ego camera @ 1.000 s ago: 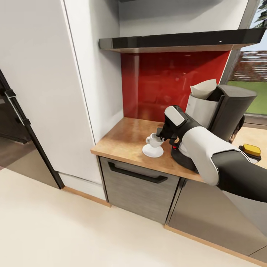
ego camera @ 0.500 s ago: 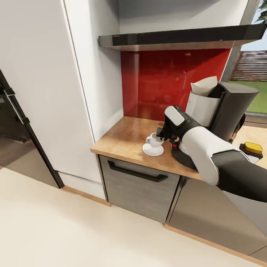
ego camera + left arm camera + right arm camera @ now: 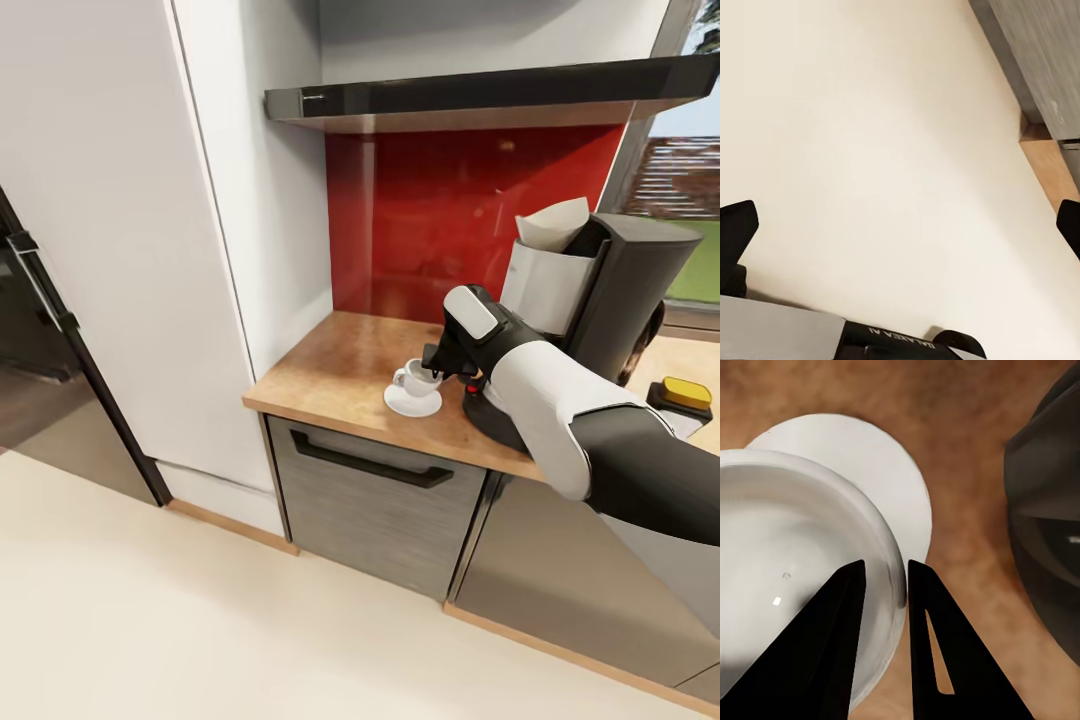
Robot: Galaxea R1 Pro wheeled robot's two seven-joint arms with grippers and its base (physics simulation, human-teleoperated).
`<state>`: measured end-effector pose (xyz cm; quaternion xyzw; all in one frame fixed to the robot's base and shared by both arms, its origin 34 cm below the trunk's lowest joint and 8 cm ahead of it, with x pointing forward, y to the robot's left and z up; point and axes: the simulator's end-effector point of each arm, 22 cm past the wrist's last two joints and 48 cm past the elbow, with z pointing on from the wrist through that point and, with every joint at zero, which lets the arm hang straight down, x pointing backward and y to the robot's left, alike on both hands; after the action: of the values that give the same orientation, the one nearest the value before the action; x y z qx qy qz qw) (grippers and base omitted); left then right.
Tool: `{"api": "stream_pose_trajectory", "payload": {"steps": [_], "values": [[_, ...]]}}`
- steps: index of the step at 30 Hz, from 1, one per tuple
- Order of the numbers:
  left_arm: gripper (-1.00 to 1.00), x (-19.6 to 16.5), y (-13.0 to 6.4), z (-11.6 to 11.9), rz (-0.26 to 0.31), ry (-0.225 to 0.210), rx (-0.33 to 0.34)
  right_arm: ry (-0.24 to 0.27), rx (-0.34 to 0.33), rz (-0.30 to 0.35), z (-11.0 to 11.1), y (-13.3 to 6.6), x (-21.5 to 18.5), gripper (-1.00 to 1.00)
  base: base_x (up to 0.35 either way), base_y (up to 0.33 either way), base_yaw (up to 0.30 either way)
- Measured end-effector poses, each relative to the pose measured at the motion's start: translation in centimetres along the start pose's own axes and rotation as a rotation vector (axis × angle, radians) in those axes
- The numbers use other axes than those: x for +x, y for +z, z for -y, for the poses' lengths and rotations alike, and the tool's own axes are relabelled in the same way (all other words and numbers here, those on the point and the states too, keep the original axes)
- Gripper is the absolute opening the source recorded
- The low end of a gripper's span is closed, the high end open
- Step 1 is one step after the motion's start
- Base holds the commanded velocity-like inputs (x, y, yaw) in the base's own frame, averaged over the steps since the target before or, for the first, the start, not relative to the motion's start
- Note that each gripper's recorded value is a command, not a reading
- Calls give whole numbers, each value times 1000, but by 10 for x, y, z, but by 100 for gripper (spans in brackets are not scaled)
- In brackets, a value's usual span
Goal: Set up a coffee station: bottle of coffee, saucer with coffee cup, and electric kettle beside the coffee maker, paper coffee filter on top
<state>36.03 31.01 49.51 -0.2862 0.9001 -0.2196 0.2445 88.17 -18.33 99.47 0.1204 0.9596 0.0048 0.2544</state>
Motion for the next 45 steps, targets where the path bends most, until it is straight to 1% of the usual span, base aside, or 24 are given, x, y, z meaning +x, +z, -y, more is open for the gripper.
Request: {"api": "stream_pose_trajectory", "payload": {"steps": [3,7,11,45], "values": [[100,2,4,-3,0,0,0,0,0,0,0,4,3,-100,0,0,0],[100,2,4,-3,0,0,0,0,1,1,1,4,2,-100,0,0,0],[100,4,9,-6,0,0,1,0,1,0,1,10,6,-100,0,0,0],[100,4,9,-7,0,0,0,0,3,0,2,10,6,-100,18,0,0]]}}
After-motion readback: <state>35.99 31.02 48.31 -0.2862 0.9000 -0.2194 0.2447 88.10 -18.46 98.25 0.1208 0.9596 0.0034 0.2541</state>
